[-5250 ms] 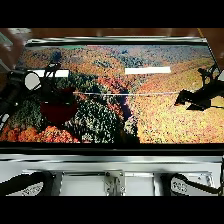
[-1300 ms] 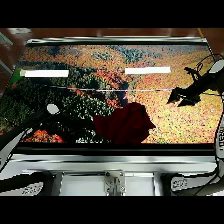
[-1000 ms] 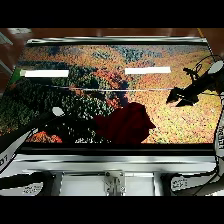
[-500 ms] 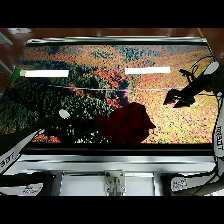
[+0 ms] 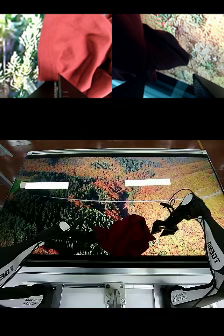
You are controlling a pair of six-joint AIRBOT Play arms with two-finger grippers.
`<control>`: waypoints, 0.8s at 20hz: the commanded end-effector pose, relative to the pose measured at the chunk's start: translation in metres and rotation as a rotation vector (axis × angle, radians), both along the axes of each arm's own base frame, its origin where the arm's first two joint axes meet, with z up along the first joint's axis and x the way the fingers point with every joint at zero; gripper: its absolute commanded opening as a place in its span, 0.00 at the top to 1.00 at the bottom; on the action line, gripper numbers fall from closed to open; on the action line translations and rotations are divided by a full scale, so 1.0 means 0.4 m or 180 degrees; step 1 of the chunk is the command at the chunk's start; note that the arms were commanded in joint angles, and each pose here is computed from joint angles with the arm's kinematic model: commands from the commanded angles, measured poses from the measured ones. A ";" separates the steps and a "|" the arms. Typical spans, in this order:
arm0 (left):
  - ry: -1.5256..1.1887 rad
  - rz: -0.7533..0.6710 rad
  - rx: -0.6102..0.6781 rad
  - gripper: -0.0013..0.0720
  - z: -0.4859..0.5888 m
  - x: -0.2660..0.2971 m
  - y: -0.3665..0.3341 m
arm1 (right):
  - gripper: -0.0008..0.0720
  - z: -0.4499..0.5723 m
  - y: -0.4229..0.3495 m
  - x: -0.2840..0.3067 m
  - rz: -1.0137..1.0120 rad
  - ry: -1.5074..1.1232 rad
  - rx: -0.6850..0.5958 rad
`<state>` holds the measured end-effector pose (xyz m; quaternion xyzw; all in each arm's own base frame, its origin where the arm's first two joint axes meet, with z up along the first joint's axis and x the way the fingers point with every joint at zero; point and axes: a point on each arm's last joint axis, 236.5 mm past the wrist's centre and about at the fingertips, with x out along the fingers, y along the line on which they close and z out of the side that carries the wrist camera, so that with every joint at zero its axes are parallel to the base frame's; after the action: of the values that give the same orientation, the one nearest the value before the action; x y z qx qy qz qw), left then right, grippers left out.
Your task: Fold the shirts.
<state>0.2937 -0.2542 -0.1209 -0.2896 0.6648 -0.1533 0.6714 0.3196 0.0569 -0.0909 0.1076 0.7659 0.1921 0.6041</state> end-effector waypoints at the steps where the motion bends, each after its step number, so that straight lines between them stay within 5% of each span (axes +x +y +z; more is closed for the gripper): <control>1: -0.0035 -0.0063 -0.0017 0.93 0.019 -0.004 -0.002 | 0.02 -0.067 0.038 0.017 0.0053 -0.0242 -0.0113; 3: -0.0105 -0.0059 -0.0045 0.93 0.040 0.004 -0.005 | 0.03 -0.076 0.065 0.024 0.0096 -0.0288 -0.0114; 7: -0.0238 0.0015 -0.0091 0.93 0.080 0.030 0.010 | 0.89 -0.081 0.087 0.018 0.0115 -0.0249 -0.0122; 12: -0.1289 0.0061 0.0014 0.93 0.308 0.162 0.090 | 0.89 0.092 0.011 0.115 0.0262 -0.1073 -0.0463; 16: -0.2962 -0.0072 -0.0167 0.93 0.815 0.230 0.096 | 0.90 0.542 -0.002 0.293 0.0144 -0.2999 -0.0601</control>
<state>0.3785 -0.2263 0.0830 -0.2447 0.4314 -0.2492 0.8318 0.4015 0.0637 0.0136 -0.0156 0.5794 0.1776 0.7953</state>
